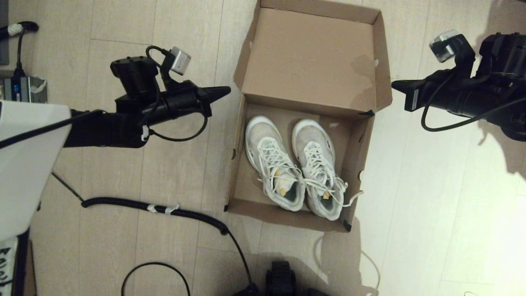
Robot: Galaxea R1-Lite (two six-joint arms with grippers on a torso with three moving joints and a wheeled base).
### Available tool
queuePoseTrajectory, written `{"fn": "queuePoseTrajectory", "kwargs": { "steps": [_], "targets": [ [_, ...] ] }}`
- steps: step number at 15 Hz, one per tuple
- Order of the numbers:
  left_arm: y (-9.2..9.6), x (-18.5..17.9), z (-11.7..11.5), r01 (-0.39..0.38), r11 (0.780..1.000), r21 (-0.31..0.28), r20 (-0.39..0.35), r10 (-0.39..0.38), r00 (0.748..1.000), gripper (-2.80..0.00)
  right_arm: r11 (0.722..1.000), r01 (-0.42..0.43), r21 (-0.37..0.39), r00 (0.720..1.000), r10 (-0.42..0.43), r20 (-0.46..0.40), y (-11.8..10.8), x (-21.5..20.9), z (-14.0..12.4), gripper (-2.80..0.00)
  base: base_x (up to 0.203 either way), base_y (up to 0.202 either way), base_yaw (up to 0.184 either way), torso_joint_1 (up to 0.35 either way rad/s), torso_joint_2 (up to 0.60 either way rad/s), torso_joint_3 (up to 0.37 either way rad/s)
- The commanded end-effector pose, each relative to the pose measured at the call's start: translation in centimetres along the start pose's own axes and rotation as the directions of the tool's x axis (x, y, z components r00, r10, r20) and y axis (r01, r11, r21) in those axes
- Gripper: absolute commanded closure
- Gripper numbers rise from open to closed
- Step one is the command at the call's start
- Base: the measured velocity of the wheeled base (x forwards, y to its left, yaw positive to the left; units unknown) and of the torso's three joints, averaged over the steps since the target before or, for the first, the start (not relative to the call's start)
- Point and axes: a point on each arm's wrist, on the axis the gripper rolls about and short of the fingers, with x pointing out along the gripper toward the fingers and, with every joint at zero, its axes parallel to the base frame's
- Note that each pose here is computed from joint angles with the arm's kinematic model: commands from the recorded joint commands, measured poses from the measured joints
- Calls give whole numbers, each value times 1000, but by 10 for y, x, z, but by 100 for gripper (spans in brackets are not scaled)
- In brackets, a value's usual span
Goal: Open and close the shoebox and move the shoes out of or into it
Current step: Close the shoe box
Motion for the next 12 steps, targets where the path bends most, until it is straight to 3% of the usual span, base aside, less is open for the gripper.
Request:
{"fn": "queuePoseTrajectory", "kwargs": {
  "steps": [1, 3, 12],
  "targets": [
    [4, 9, -15, 6, 1000, 7, -2, -6, 1000, 0, 1000, -21, 20, 1000, 21, 4, 8, 4, 1, 0, 0, 0, 0, 0, 0, 0],
    [10, 16, -18, 2, 999, 34, 15, -3, 1000, 0, 999, -33, 23, 999, 33, 0, 11, 7, -1, 0, 0, 0, 0, 0, 0, 0],
    [3, 28, -38, 8, 1000, 21, 2, -8, 1000, 0, 998, -44, 38, 998, 45, -33, 14, 15, -14, 0, 0, 0, 0, 0, 0, 0]
  ]
}}
